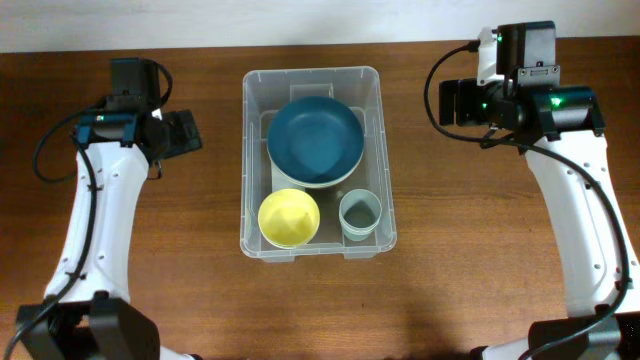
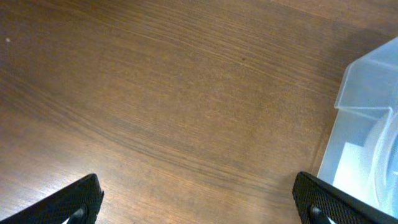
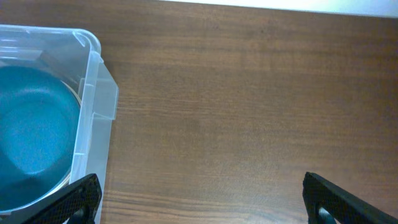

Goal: Pack container

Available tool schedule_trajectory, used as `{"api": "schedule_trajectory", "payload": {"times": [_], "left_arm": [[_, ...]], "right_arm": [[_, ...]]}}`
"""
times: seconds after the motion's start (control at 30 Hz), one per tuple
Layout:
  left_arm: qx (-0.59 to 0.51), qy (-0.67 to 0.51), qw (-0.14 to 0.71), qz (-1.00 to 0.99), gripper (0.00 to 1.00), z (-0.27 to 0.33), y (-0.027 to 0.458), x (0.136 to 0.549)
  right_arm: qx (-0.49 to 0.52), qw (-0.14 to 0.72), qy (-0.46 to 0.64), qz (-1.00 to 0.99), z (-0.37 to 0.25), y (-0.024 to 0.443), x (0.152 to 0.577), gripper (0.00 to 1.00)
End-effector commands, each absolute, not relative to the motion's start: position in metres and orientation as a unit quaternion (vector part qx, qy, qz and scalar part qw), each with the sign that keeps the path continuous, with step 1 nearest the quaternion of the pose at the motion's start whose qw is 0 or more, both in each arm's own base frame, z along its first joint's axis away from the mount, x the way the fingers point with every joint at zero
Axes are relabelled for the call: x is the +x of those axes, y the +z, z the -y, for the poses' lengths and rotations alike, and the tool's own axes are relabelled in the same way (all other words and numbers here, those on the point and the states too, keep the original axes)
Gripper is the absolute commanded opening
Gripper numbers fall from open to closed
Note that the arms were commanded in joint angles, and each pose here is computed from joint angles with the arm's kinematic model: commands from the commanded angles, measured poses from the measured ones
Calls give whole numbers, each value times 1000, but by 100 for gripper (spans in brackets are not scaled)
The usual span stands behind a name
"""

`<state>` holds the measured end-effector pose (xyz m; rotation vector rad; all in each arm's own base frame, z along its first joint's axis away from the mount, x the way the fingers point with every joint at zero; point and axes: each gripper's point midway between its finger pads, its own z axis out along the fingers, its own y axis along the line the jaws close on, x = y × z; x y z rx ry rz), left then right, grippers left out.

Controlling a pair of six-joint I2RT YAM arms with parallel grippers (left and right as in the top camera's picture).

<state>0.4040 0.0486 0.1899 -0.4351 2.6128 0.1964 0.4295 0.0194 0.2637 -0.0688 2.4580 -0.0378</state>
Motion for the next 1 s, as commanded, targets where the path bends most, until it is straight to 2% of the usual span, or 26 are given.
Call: {"api": "schedule_trajectory", "payload": {"times": [0.0, 0.33, 0.57, 0.7, 0.83, 0.97], "left_arm": [[-154, 69, 273, -947, 100, -50, 227, 386], [-153, 53, 318, -934, 100, -43, 274, 333], [-126, 54, 382, -914, 100, -41, 282, 283], [-39, -10, 479, -877, 100, -8, 280, 251], [-44, -8, 495, -867, 100, -8, 255, 223], [-50, -15, 500, -865, 100, -7, 238, 210]], "right_arm": [[2, 361, -13, -932, -15, 289, 417, 99], [38, 380, -35, -923, 0, 323, 369, 99], [60, 429, -27, -901, 5, 329, 315, 99], [68, 463, -20, -884, 9, 279, 266, 99], [68, 467, -19, -882, 11, 230, 232, 99], [68, 466, -19, -882, 12, 202, 216, 99]]}}
